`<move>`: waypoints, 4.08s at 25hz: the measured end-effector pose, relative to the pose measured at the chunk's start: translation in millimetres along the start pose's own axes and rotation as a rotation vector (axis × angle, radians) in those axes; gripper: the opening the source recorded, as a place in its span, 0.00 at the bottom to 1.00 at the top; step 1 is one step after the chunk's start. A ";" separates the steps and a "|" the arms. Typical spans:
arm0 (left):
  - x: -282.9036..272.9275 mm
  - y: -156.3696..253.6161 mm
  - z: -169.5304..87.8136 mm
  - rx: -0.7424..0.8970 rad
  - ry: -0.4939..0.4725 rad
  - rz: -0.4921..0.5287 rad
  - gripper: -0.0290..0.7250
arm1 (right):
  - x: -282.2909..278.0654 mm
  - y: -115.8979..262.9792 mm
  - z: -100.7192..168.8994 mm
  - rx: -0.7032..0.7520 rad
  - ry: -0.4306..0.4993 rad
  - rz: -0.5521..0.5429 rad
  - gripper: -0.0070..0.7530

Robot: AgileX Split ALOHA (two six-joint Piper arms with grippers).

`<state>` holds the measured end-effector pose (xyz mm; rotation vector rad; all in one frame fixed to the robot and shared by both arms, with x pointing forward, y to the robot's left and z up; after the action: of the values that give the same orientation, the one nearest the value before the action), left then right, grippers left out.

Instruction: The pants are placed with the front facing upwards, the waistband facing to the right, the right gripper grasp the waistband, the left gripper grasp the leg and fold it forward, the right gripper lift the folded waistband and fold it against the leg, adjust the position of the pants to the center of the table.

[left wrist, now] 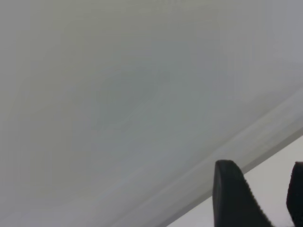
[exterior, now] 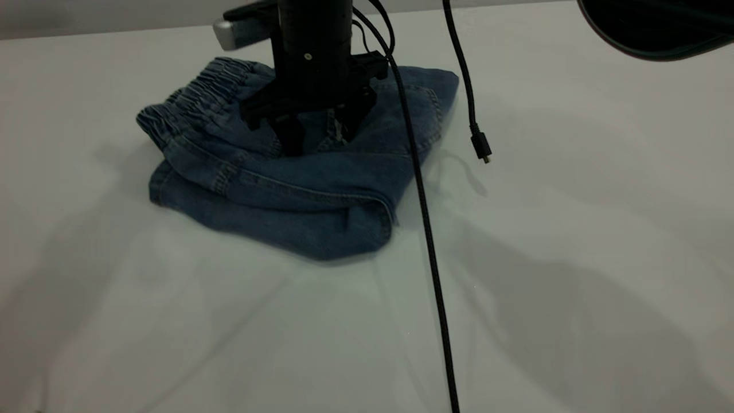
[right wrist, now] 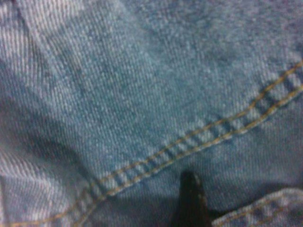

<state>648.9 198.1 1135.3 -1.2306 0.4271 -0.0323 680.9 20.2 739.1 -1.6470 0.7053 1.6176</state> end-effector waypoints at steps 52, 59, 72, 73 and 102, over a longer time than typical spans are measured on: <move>0.0 -1.0 1.9 0.031 -0.010 -0.005 0.43 | -283.1 38.6 58.5 -0.090 -0.191 -0.341 0.47; 0.0 -0.8 1.8 0.030 -0.009 -0.004 0.43 | -177.9 36.2 53.3 -0.080 -0.135 -0.151 0.47; 0.1 -0.6 1.7 0.031 -0.009 -0.004 0.42 | -151.7 49.3 72.3 -0.100 -0.200 -0.050 0.46; 0.1 -0.6 1.7 0.031 -0.009 -0.004 0.42 | -153.2 51.4 75.4 -0.109 -0.211 -0.052 0.45; 10.7 10.2 -1.4 0.023 0.002 0.028 0.42 | -92.0 7.6 34.2 -0.009 -0.065 -0.530 0.33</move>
<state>656.2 197.6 1122.5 -1.2018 0.4446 -0.0142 648.1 33.8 830.9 -1.6066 0.1981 1.2807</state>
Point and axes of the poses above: a point on each arm's last joint axis where the gripper is mounted, x pointing out along that axis toward the gripper, z along the wrist's bending axis when the last joint is at zero, y = z × x, the point moved 10 cm from there along x, pointing out along that axis toward the gripper, and after that the axes turned 7 degrees about -x, right-handed, at the moved point
